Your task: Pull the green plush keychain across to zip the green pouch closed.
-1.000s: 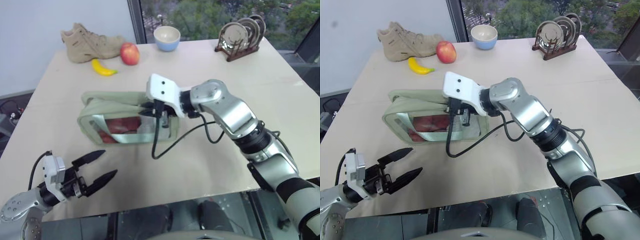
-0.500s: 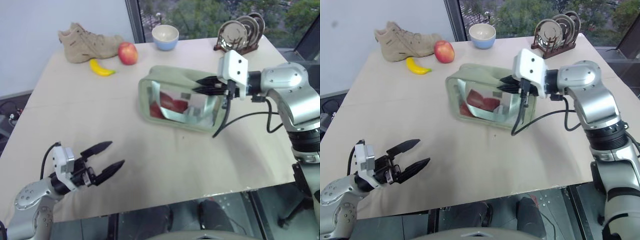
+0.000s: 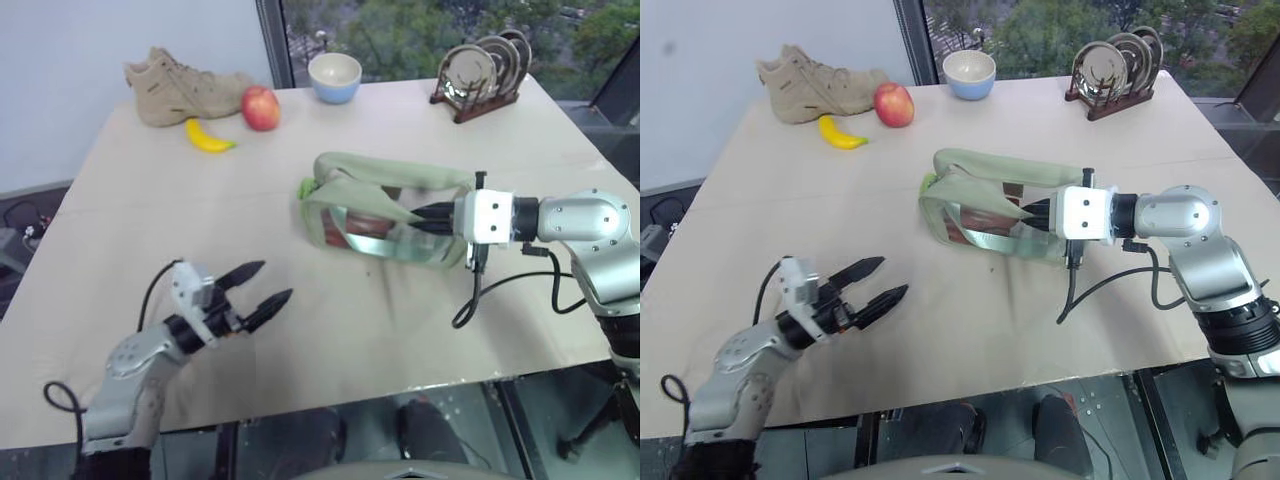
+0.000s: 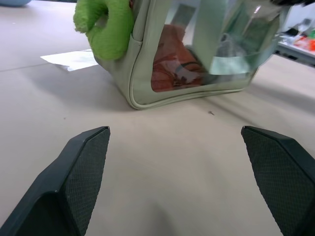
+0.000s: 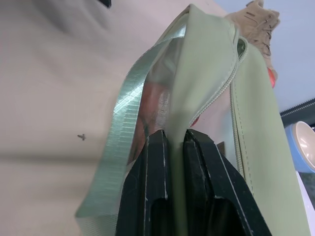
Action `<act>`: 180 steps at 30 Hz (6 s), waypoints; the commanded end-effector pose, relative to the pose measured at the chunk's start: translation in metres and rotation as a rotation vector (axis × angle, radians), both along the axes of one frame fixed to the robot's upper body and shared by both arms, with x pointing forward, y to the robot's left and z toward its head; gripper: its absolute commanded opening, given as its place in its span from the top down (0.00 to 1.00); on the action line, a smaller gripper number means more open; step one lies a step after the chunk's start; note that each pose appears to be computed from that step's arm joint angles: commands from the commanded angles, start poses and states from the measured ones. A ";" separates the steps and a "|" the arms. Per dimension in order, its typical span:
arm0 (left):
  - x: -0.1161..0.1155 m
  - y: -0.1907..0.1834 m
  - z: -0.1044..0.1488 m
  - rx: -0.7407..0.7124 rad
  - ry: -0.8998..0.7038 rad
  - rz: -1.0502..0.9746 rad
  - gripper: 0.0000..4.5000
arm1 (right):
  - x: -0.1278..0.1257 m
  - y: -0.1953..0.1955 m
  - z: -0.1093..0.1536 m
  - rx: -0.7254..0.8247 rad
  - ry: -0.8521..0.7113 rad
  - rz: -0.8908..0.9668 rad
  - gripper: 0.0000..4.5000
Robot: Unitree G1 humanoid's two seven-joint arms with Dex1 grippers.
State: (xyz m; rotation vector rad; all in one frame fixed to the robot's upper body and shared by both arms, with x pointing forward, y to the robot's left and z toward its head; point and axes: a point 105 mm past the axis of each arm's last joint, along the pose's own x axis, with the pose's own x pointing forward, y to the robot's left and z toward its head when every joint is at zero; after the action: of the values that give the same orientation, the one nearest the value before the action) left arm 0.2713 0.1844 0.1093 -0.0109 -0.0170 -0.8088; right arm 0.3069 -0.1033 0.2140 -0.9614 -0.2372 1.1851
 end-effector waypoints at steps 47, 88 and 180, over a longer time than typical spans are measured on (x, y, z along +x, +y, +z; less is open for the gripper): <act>0.100 -0.045 0.047 -0.625 0.517 0.080 0.36 | -0.003 0.001 0.016 0.034 -0.060 -0.052 1.00; 0.108 -0.042 0.096 -0.638 0.122 0.119 0.99 | -0.002 0.003 0.009 0.044 -0.041 -0.050 1.00; 0.134 -0.037 0.090 -0.180 -0.081 0.145 0.99 | -0.005 0.010 0.007 0.060 -0.028 -0.051 1.00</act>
State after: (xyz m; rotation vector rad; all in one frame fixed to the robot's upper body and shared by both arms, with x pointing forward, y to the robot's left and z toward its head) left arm 0.4046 0.1456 0.1694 -0.1643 -0.0455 -0.6586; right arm 0.3070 -0.0980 0.2162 -0.9190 -0.2296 1.1053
